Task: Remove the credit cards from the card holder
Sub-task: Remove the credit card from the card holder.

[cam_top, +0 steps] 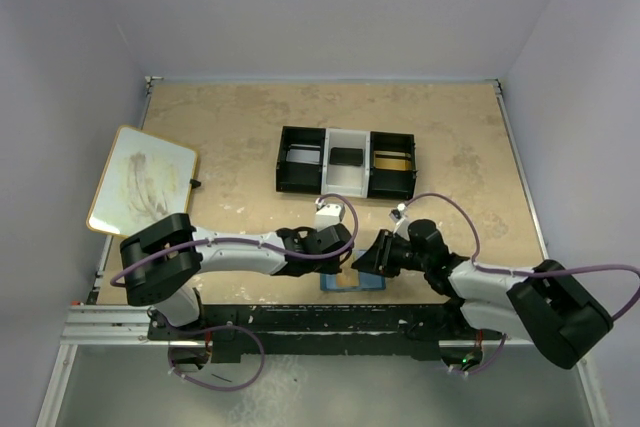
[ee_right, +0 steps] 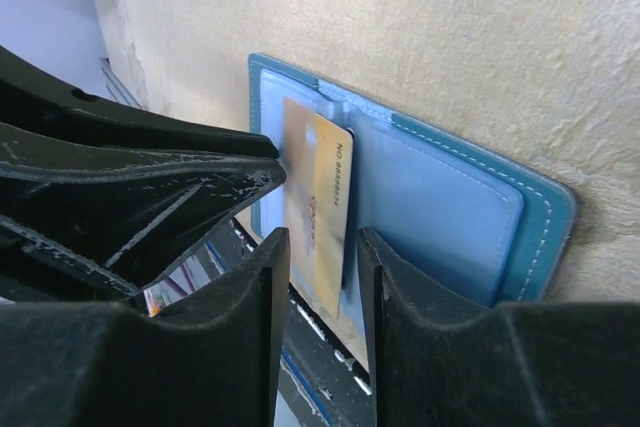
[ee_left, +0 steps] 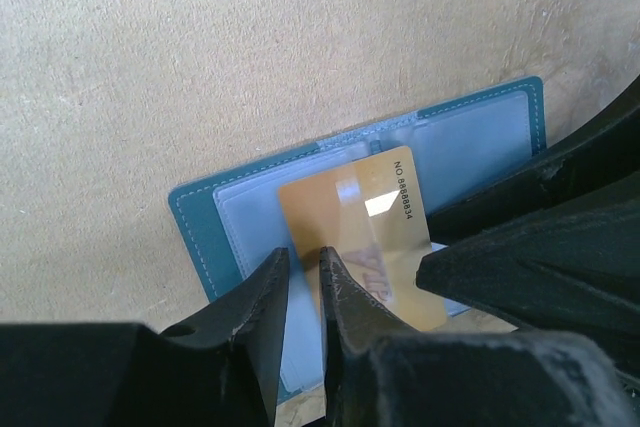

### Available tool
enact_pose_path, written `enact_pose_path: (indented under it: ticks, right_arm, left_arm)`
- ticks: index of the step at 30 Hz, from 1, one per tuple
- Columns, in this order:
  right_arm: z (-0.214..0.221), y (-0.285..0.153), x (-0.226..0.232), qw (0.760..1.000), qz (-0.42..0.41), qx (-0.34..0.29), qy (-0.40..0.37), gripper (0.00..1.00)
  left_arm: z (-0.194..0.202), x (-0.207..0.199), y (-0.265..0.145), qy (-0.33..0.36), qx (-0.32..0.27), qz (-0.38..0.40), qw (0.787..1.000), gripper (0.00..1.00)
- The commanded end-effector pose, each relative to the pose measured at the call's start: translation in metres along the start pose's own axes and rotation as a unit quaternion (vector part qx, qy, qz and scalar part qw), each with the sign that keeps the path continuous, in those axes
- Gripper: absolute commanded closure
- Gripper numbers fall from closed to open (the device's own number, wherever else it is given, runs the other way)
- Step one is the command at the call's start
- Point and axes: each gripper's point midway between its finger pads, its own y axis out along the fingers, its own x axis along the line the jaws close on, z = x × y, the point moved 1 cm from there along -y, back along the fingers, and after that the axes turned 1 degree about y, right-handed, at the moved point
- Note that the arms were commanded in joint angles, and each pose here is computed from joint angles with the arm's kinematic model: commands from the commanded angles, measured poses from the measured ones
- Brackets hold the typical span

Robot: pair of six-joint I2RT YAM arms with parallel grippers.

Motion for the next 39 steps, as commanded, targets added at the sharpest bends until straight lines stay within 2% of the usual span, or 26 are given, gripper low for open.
enact_pose_path:
  ticks: [1,7,8,10,12,15,20,22,24,29,32,36,39]
  right_arm:
    - [0.005,0.001,-0.014,1.000,0.023,0.011,-0.003,0.69]
    - [0.004,0.004,-0.003,1.000,-0.011,0.014,-0.003,0.78]
    - [0.005,0.004,0.000,1.000,-0.017,0.019,-0.004,0.84]
    - [0.008,0.004,0.000,0.999,-0.014,0.028,0.010,1.00]
    - [0.002,0.003,-0.015,0.999,0.034,0.000,0.039,1.00]
    - [-0.005,-0.003,-0.020,0.997,0.051,-0.037,0.054,1.00]
    - [-0.006,-0.010,-0.027,0.995,0.077,-0.046,0.043,1.00]
    - [-0.004,-0.010,-0.020,0.997,0.055,-0.040,0.035,0.96]
    - [0.000,-0.009,-0.009,0.999,0.020,-0.024,0.020,0.84]
    - [0.004,-0.001,0.002,1.000,-0.013,0.010,0.000,0.72]
    - [0.000,0.003,0.007,1.000,-0.025,0.007,0.005,0.68]
    - [-0.004,0.008,0.007,1.000,-0.024,0.001,0.018,0.78]
    - [-0.004,0.007,0.003,1.000,-0.010,0.001,0.027,0.92]
  left_arm:
    - [-0.004,-0.003,-0.002,0.003,-0.002,-0.005,1.000,0.85]
    - [0.006,0.003,0.001,0.001,0.007,-0.006,1.000,0.89]
    - [0.008,0.004,0.002,0.002,0.008,-0.007,1.000,0.89]
    - [0.008,0.005,0.002,0.002,0.008,-0.009,1.000,0.90]
    - [0.007,0.008,0.002,0.003,0.003,-0.016,1.000,0.91]
    - [0.007,0.014,0.001,0.002,-0.002,-0.027,1.000,0.92]
    - [0.010,0.011,0.004,0.004,0.003,-0.017,1.000,0.94]
    - [0.012,0.009,0.006,0.005,0.006,-0.012,1.000,0.95]
    - [0.013,0.007,0.007,0.008,0.008,-0.005,1.000,0.95]
    - [0.014,0.006,0.007,0.010,0.010,-0.002,1.000,0.96]
    - [0.016,0.006,0.008,0.013,0.015,-0.001,1.000,0.97]
    - [0.017,0.008,0.007,0.015,0.015,-0.004,1.000,0.98]
    - [0.016,0.009,0.006,0.016,0.015,-0.008,1.000,0.99]
